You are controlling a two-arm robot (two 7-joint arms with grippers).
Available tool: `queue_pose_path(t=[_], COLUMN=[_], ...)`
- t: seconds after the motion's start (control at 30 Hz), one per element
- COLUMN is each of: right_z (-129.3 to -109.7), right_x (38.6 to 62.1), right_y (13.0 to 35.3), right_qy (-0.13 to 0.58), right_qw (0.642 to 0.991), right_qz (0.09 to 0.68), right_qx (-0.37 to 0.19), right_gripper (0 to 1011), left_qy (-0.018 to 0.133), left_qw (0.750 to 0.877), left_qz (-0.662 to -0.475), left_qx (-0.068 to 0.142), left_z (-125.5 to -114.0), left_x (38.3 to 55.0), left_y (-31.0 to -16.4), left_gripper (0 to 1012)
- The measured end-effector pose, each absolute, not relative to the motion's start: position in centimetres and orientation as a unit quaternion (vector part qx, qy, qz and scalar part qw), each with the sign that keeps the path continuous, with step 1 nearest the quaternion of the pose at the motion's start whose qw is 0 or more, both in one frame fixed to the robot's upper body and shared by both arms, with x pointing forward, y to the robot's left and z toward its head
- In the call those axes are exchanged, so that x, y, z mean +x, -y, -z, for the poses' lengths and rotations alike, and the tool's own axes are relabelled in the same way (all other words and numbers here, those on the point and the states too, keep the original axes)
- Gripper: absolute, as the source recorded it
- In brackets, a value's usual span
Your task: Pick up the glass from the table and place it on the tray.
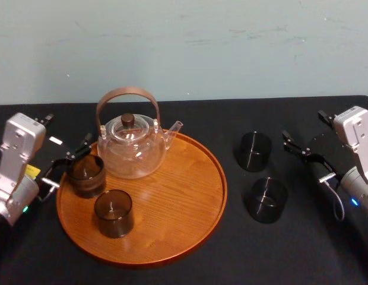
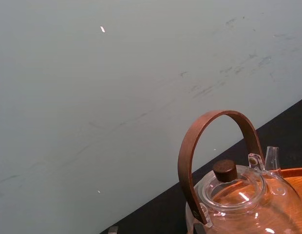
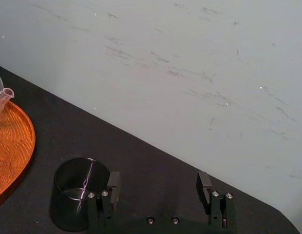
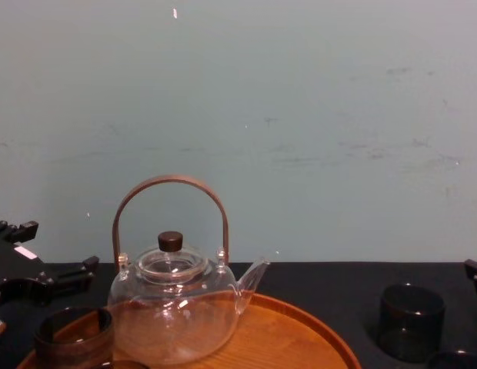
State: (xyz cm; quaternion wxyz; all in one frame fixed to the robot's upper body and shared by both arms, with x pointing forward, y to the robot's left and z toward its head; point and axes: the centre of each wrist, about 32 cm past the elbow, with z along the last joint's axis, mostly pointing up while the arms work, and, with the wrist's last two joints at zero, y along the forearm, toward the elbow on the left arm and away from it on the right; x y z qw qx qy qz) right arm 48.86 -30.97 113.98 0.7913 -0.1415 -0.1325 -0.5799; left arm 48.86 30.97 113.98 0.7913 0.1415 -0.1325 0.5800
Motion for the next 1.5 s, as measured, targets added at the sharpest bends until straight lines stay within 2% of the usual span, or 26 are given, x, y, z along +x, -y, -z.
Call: queue_pose_path(t=[1.5], right_z=[-113.98], right_x=[48.86], right_y=[30.97], right_qy=[0.132], right_qw=[0.791], right_qz=[0.58], right_qx=[-0.141], right_gripper=[1002], left_qy=[0.132], left_qw=[0.791], left_qz=[-0.58], left_qx=[0.141], left_z=[-113.98], left_x=[48.86], left_y=[-30.97], left_gripper=[1001])
